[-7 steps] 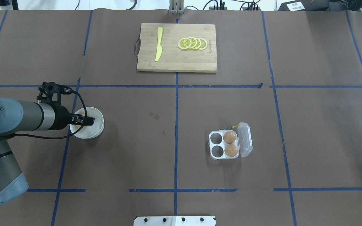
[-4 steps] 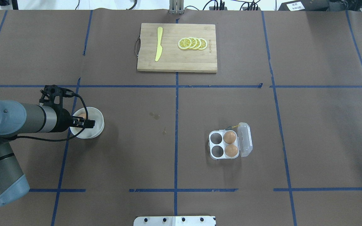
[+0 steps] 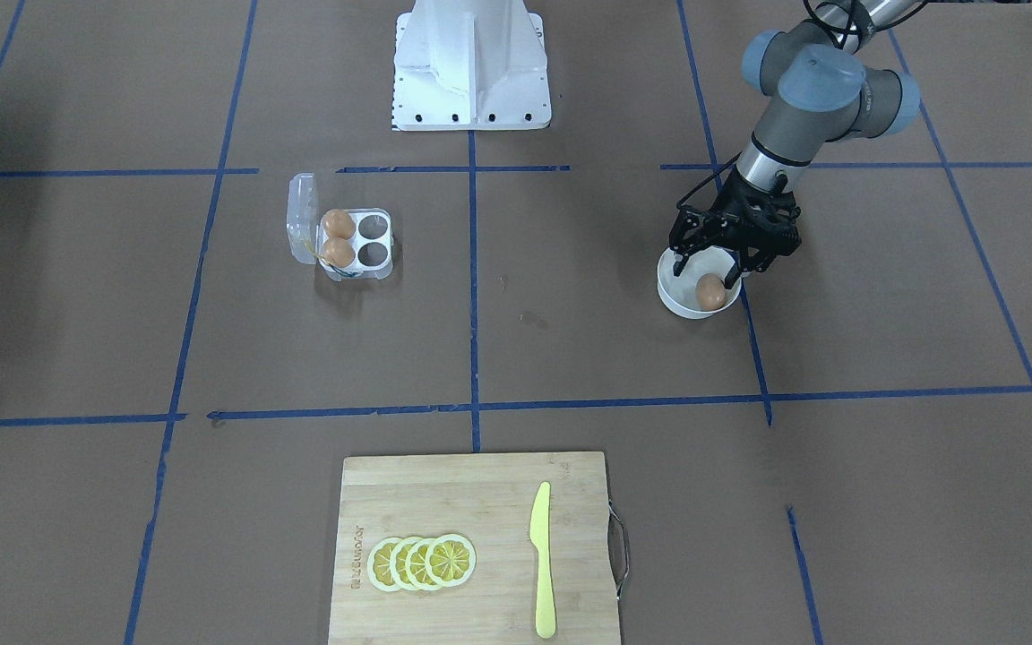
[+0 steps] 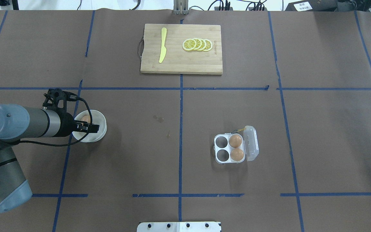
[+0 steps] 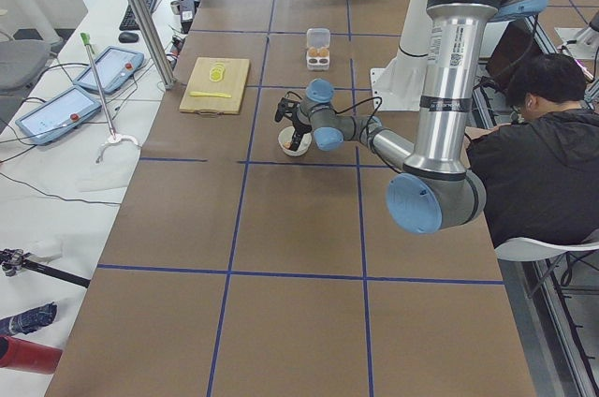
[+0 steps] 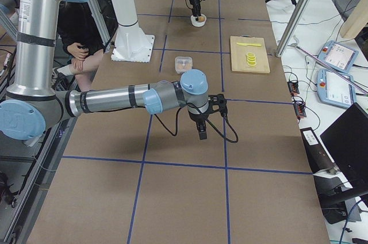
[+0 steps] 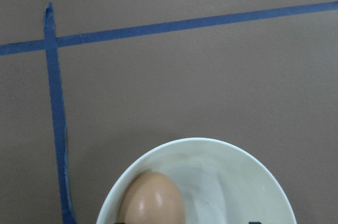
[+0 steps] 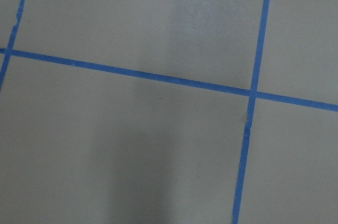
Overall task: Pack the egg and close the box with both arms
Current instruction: 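Descend the left gripper into the bowl and close on the egg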
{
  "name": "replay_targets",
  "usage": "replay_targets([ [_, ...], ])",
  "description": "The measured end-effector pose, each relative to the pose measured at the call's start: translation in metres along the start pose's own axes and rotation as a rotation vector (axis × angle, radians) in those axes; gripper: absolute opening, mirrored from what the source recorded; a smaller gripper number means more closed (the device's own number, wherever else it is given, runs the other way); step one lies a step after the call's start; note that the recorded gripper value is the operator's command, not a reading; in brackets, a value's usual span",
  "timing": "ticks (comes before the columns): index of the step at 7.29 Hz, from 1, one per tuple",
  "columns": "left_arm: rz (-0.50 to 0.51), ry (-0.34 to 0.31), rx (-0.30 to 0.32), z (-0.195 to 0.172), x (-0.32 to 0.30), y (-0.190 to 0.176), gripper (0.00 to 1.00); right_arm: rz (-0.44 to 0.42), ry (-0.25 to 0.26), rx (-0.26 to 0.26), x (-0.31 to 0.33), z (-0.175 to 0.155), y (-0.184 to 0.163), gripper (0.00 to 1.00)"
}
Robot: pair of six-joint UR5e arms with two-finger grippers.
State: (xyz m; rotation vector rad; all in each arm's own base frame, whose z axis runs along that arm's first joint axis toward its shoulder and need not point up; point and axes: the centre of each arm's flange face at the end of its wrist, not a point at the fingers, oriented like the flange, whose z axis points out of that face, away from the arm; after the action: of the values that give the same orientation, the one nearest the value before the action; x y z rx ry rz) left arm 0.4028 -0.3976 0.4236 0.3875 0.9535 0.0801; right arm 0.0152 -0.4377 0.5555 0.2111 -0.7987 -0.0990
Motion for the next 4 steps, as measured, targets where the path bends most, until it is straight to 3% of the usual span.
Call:
replay_targets([
  [4, 0.004, 0.0, -0.003, 0.0013, 0.0013, 0.0021, 0.82, -0.001, 0.0, -0.001, 0.0003, 0.0002, 0.0002, 1.0],
])
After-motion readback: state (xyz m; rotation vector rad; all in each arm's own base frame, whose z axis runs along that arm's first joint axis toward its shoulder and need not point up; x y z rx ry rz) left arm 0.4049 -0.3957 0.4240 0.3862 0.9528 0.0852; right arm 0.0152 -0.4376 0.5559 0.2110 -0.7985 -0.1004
